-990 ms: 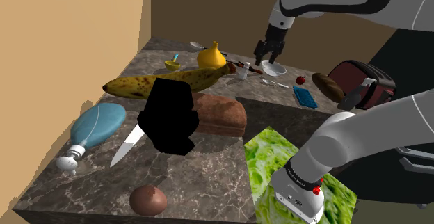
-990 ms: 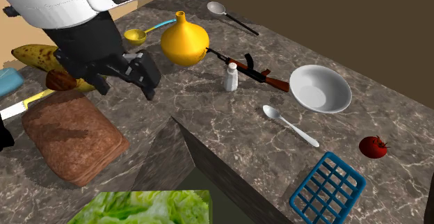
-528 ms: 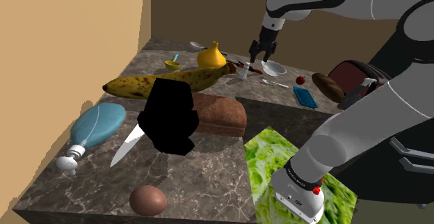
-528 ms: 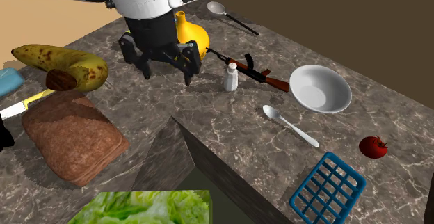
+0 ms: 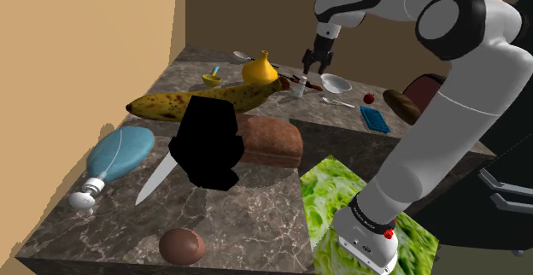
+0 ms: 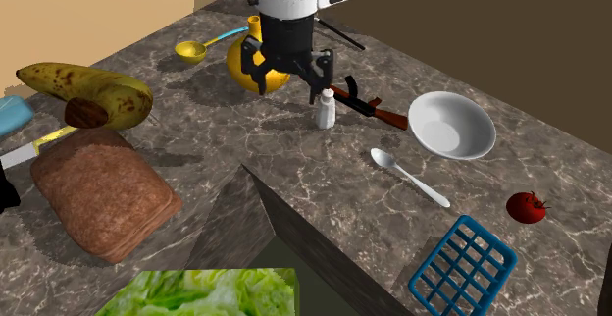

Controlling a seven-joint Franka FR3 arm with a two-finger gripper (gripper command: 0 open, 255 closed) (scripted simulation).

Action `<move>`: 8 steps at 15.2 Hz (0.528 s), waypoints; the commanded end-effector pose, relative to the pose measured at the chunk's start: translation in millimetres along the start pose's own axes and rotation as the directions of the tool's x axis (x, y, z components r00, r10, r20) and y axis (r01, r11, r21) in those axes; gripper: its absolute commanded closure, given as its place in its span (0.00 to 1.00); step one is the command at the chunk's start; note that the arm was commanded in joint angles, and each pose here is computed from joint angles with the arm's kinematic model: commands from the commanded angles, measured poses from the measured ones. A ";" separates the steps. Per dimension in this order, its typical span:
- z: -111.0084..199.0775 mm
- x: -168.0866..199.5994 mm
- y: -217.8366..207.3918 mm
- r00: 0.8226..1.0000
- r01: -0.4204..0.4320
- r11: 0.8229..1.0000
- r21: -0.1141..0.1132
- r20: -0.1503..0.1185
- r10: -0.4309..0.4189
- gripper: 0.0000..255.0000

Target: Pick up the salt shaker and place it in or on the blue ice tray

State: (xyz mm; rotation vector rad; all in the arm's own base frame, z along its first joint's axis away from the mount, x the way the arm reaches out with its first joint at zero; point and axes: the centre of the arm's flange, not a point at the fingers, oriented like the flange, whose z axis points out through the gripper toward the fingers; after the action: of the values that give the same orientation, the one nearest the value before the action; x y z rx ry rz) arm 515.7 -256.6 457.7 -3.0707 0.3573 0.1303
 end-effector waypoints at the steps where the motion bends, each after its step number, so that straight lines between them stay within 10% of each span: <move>1: 12.1 24.3 16.2 1.000 -0.006 1.000 0.009 0.007 0.006 0.00; 8: 41.8 98.2 73.0 0.999 -0.032 0.999 0.040 0.030 0.031 0.00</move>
State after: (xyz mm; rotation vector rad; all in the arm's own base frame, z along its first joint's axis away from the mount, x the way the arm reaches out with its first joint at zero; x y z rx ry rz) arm 582.1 -337.1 411.0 -3.0269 0.3977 0.1629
